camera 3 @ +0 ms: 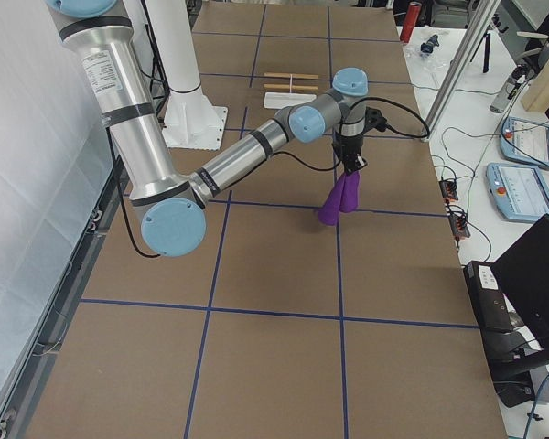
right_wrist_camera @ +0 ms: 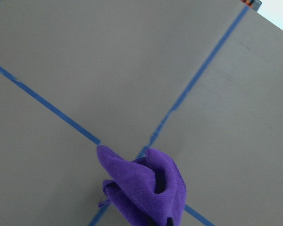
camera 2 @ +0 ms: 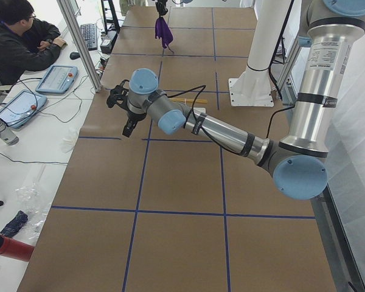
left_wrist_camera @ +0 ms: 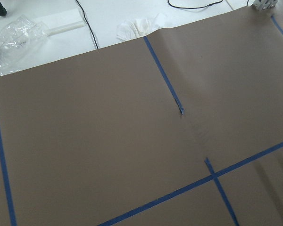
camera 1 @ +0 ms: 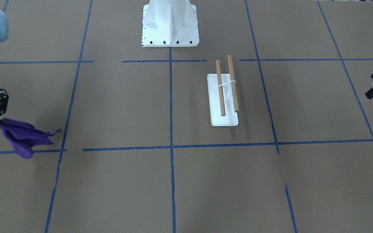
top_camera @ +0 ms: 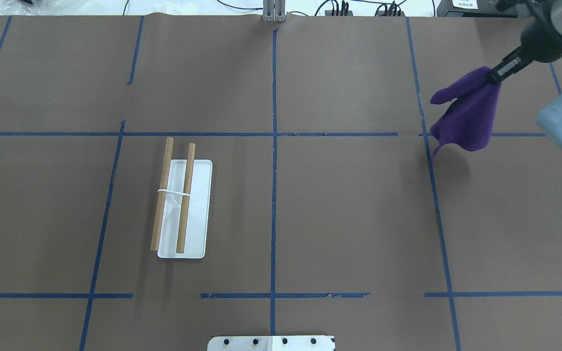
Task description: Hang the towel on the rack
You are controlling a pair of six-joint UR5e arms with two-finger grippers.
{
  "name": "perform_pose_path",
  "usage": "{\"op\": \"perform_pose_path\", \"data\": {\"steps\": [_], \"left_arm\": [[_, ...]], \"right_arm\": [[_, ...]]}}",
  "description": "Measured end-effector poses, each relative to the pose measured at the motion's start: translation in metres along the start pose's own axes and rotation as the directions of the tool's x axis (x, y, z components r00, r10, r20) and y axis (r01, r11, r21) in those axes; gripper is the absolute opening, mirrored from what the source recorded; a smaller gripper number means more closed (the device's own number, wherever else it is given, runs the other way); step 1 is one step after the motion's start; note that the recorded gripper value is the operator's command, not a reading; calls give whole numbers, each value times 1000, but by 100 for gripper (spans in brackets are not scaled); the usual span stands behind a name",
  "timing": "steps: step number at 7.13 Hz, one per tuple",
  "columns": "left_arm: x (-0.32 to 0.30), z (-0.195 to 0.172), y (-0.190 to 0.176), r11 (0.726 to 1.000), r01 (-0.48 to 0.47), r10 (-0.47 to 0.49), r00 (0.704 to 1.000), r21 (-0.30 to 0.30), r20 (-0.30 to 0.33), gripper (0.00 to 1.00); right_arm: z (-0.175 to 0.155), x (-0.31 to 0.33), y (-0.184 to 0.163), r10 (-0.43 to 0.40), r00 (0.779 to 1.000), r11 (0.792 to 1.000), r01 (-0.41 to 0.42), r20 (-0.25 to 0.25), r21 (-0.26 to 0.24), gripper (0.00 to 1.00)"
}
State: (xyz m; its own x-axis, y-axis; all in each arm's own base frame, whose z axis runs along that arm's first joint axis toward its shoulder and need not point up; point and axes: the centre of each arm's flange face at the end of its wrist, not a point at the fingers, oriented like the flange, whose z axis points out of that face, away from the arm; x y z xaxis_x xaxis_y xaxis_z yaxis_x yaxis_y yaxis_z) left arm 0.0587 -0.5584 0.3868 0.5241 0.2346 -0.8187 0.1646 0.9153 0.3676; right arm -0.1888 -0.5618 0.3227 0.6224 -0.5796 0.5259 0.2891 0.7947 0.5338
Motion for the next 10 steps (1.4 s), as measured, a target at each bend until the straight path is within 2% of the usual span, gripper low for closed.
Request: {"op": "perform_pose_path", "data": {"steps": [1,2,3,5,7,8,9,10], "left_arm": [[38,12,-14,992,129,-129,991,-11,-35,100],[83,25,-26,963,266,-268,961,-38,-72,100],[136,43,-33,914,396,-403,910,-85,-101,100],[242,84,-29,787,595,-614,782,-162,-110,100],[316,124,-8,658,727,-750,656,-195,-84,100],[339,135,2,595,775,-800,596,-214,-65,96],[357,143,12,534,813,-841,539,-234,-45,87],[376,149,19,475,843,-875,484,-252,-26,83]], "right_arm": [[-5,-44,-16,15,999,999,-16,35,28,0],[-12,-84,-24,49,997,997,-53,66,51,0],[-19,-126,-29,78,993,993,-85,90,77,0],[-29,-212,-40,111,987,982,-127,120,140,0],[-36,-286,-45,136,981,964,-164,142,207,0],[-37,-313,-47,150,978,954,-182,145,239,0],[-39,-329,-48,157,977,946,-191,145,261,0],[-40,-337,-49,160,977,941,-195,144,276,0]]}}
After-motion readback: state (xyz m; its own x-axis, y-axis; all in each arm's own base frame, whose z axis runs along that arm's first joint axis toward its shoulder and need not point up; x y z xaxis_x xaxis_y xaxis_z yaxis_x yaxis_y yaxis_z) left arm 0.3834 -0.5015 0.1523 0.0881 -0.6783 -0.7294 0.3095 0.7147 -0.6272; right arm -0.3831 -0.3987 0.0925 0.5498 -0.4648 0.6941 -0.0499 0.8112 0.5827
